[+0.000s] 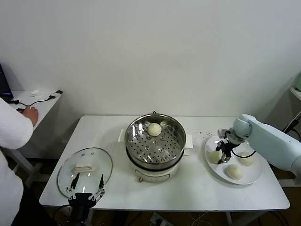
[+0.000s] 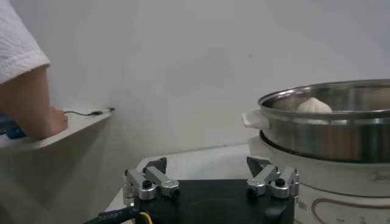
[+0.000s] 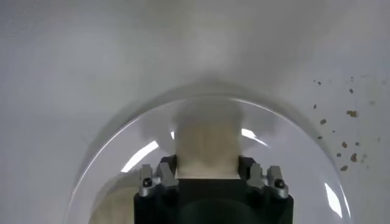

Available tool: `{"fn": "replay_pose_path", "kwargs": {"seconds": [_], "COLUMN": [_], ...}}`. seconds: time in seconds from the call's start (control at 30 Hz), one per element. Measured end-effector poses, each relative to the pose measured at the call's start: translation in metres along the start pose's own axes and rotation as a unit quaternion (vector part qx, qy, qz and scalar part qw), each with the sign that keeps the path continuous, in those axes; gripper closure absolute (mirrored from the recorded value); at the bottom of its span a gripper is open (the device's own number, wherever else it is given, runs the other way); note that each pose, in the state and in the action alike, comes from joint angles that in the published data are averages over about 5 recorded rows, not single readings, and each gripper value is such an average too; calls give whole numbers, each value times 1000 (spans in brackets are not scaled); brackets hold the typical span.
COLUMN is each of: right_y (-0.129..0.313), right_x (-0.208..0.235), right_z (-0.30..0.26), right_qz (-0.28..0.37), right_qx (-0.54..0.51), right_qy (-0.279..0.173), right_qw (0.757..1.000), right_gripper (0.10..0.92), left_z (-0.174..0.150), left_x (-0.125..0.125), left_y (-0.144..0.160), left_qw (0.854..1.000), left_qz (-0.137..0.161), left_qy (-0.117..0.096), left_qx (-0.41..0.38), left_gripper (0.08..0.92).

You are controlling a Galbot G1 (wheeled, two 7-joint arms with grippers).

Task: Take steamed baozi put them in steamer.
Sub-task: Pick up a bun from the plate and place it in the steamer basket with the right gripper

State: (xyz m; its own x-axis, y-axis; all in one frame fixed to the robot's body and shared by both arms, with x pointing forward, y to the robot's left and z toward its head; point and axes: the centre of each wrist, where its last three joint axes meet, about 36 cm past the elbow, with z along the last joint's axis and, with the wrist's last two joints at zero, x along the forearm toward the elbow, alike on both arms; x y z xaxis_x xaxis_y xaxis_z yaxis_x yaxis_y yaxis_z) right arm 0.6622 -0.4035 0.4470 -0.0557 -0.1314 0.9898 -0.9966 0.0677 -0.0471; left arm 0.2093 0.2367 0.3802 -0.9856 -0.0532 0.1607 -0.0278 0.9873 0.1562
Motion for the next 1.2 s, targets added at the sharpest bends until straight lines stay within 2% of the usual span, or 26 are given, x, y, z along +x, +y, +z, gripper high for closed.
{"fn": "replay_pose_path", "kwargs": {"seconds": [0.27,0.57,0.87,1.03,1.2], "right_y": [-5,-34,-54,-54,-53], "right_x": [22,112,201,218,215], "right_z": [2,-30,-109,-162,-216], "right_qz": [11,51,82,79,68], "right_qx": [-7,11,28,39,54], "right_qy": [-10,-36,-102,-137,-151], "right_qw": [1000,998,991,987,985], "right_gripper": [446,446,445,445,445], "left_z": [1,-1,-5,-9,-12], "left_x": [2,2,5,8,10], "left_y": [0,-1,-6,-8,-7], "left_qw": [1000,1000,1000,1000,1000], "left_qz": [0,5,16,23,27], "left_qy": [1,-3,-6,-6,-10], "left_qx": [-1,1,2,1,-4], "left_gripper": [177,177,177,177,177]}}
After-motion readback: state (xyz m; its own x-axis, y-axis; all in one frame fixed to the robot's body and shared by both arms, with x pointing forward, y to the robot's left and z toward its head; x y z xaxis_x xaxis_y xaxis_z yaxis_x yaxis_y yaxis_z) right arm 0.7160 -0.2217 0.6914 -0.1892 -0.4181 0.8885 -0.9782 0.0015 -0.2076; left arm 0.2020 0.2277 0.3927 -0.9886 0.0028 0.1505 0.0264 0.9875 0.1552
